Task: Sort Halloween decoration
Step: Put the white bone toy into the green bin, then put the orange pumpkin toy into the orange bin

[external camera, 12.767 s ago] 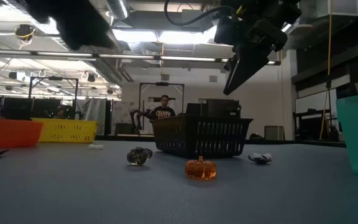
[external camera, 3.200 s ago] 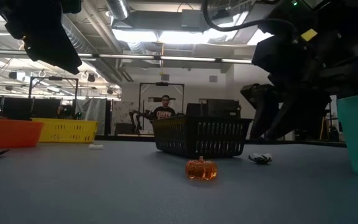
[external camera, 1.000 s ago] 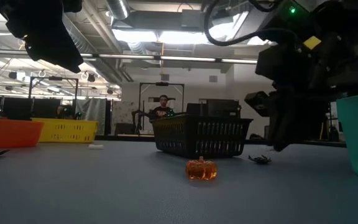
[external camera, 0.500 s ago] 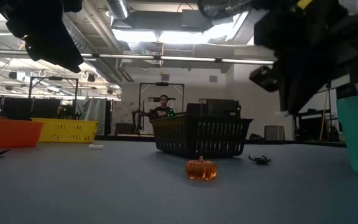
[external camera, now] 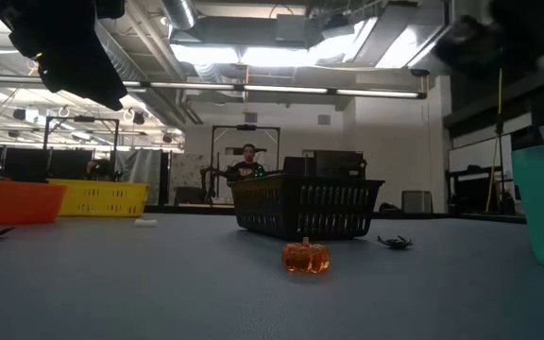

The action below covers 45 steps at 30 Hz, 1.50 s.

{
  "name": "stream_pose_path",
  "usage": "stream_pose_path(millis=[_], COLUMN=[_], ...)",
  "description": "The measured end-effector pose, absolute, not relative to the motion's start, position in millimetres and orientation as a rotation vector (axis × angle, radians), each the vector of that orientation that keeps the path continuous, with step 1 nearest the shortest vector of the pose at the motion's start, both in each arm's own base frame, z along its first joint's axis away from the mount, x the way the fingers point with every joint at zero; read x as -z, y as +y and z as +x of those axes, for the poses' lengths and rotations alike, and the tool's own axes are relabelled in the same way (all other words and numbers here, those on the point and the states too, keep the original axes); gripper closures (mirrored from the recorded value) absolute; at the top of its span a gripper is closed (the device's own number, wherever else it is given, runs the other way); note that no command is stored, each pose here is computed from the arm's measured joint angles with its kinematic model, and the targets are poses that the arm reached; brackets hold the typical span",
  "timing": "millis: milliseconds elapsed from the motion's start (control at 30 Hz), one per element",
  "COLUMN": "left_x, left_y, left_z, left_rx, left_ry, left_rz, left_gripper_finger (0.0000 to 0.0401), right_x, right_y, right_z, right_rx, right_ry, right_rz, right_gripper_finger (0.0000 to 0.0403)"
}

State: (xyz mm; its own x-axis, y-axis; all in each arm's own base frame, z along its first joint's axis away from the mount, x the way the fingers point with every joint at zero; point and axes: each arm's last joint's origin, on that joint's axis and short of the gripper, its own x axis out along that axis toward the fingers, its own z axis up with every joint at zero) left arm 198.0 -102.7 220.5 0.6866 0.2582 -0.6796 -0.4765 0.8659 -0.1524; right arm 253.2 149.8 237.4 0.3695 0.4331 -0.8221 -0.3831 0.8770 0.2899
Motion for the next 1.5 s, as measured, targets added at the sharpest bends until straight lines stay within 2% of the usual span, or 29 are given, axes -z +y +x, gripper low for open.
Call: stream_pose_path(millis=[200, 533, 667, 933, 1067, 1233, 1500], left_x=[-221, -221, -221, -221, -221, -221, -221], left_y=[-103, -103, -103, -103, -103, -103, -103], left_z=[198, 198, 198, 198, 198, 198, 198], left_rx=[-0.419, -0.418, -0.418, -0.418, -0.418, -0.418, -0.418], left_ry=[0.701, 0.699, 0.699, 0.699, 0.699, 0.699, 0.699], left_rz=[-0.333, -0.335, -0.335, -0.335, -0.335, -0.335, -0.335], left_gripper_finger=[0.023, 0.023, 0.023, 0.023, 0.023, 0.023, 0.023], right_x=[-235, -234, -234, -234, -232, -232, -232], right_y=[172, 185, 184, 184, 182, 181, 180], right_z=[236, 225, 225, 224, 223, 224, 225], right_rx=[-0.466, -0.397, -0.399, -0.394, -0.374, -0.325, -0.296], right_ry=[1.174, 1.182, 1.186, 1.197, 1.215, 1.19, 1.166], right_rz=[0.201, 0.208, 0.212, 0.208, 0.193, 0.167, 0.143], right_gripper_finger=[0.0378, 0.0372, 0.0347, 0.0257, 0.0225, 0.0208, 0.0211])
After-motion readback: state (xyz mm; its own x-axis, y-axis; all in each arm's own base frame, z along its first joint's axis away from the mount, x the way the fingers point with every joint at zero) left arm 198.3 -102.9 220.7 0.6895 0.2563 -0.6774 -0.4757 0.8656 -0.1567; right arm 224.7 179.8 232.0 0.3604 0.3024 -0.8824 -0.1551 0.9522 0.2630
